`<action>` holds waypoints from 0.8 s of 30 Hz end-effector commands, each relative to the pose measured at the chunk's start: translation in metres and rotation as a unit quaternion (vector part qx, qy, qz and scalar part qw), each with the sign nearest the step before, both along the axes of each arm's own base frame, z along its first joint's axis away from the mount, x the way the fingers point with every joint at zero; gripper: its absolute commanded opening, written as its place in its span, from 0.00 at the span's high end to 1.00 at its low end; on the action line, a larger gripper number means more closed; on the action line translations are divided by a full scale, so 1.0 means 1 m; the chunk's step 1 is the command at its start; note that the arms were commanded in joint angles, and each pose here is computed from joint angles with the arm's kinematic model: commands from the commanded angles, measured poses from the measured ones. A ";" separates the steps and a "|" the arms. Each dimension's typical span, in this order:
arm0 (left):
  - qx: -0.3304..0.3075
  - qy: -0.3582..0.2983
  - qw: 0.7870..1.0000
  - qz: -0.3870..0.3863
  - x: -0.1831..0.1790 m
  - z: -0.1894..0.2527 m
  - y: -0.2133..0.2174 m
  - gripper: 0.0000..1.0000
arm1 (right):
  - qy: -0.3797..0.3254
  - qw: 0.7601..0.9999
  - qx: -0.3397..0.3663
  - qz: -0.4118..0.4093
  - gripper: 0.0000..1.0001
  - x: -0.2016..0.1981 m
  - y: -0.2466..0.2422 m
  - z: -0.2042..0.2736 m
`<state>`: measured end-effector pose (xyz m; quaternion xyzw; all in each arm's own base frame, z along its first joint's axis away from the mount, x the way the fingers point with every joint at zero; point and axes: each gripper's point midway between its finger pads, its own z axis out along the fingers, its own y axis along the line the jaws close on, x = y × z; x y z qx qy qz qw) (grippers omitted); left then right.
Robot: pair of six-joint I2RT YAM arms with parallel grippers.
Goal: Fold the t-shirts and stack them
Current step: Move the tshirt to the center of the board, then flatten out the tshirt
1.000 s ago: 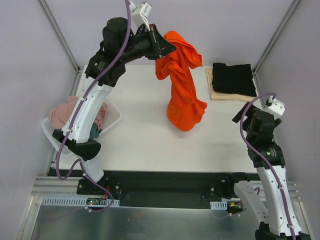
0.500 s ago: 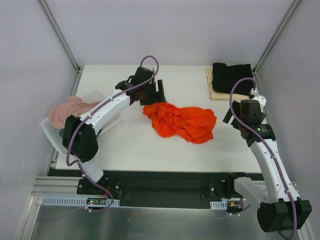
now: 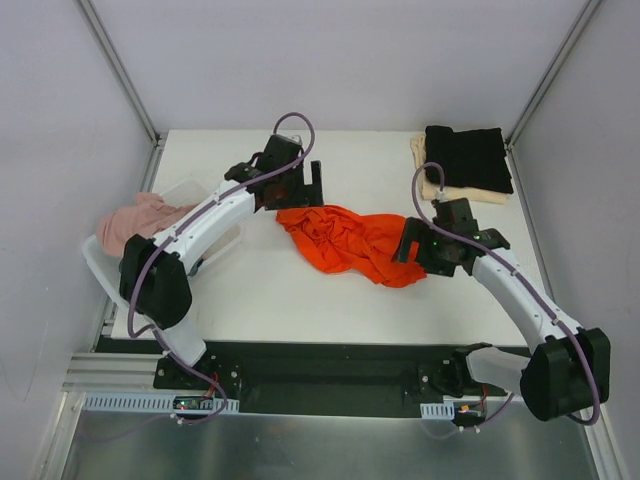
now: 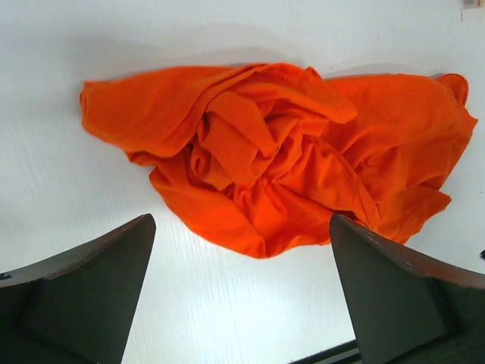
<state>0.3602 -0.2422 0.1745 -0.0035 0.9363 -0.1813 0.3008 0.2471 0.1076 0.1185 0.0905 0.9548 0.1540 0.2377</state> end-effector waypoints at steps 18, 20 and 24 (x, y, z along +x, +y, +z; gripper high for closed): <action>0.132 -0.078 0.942 -0.299 0.060 -0.070 -0.145 0.18 | 0.078 0.992 0.065 -0.079 0.09 -0.023 0.032 -0.049; 0.145 -0.071 0.941 -0.296 0.064 -0.086 -0.146 0.25 | 0.078 0.992 0.063 -0.079 0.10 -0.024 0.031 -0.049; 0.154 -0.066 0.950 -0.263 0.073 -0.093 -0.145 0.45 | 0.078 0.992 0.059 -0.078 0.09 -0.025 0.029 -0.047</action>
